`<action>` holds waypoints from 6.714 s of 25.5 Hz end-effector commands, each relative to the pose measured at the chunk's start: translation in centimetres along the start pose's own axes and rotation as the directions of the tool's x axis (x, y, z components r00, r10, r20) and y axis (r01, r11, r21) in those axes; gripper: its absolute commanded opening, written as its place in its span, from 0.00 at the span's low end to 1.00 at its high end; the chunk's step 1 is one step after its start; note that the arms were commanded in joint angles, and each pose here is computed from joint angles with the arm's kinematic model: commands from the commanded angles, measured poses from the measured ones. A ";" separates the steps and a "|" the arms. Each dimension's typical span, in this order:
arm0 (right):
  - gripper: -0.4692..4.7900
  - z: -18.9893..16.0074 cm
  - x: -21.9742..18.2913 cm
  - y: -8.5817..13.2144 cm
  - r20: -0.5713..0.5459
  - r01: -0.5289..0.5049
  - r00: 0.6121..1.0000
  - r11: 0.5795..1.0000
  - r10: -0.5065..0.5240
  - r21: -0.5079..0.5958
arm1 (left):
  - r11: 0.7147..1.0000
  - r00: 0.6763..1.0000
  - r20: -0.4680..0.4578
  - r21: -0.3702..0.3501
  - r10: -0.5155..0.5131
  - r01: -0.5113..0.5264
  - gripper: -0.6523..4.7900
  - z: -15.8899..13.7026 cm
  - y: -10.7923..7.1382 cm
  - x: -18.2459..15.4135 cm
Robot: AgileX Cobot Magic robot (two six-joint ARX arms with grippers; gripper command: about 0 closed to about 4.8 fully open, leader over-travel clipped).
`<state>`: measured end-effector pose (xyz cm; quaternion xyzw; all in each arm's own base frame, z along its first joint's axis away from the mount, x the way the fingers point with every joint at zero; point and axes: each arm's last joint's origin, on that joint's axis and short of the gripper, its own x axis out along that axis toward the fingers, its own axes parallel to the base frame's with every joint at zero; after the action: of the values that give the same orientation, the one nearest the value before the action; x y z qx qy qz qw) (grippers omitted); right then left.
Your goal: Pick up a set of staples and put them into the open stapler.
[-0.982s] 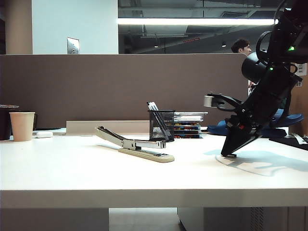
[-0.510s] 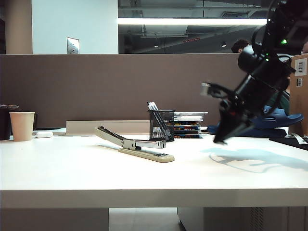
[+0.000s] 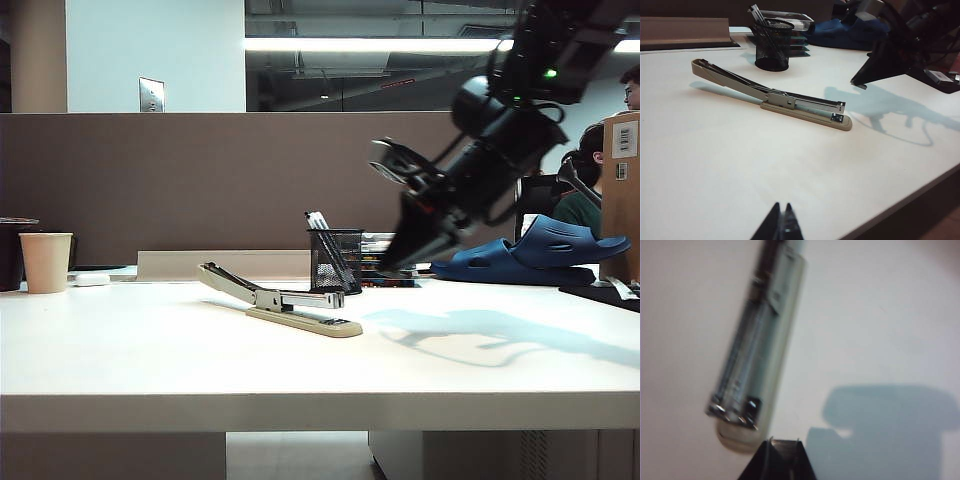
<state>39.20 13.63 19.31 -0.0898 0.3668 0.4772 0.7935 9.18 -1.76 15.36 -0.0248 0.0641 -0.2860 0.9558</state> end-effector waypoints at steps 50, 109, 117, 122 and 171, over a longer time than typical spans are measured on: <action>0.19 1.2 5.8 1.9 0.118 -0.128 0.987 0.983 0.113 0.131 | 1.000 1.000 -0.006 -0.002 -0.002 0.002 0.11 0.0 0.0 0.0; 0.17 2.1 6.0 2.9 0.098 -0.065 0.994 0.987 0.051 0.145 | 1.000 1.000 -0.006 -0.002 -0.002 0.002 0.11 0.0 0.0 0.0; 0.16 2.2 6.0 2.9 0.106 -0.060 0.993 0.989 0.045 0.138 | 1.000 1.000 -0.006 -0.002 -0.002 0.002 0.11 0.0 0.0 0.0; 0.08 2.3 5.9 2.9 0.115 -0.050 0.993 0.990 0.035 0.129 | 1.000 1.000 -0.006 -0.002 -0.002 0.002 0.11 0.0 0.0 0.0; 0.08 3.1 5.2 3.3 0.143 -0.052 0.989 0.992 0.035 0.116 | 1.000 1.000 -0.005 -0.002 -0.002 0.002 0.11 0.0 0.0 0.0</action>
<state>39.56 20.34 18.59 -0.0034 0.3375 0.4736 0.8135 9.18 -1.76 15.37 -0.0248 0.0641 -0.2860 0.9558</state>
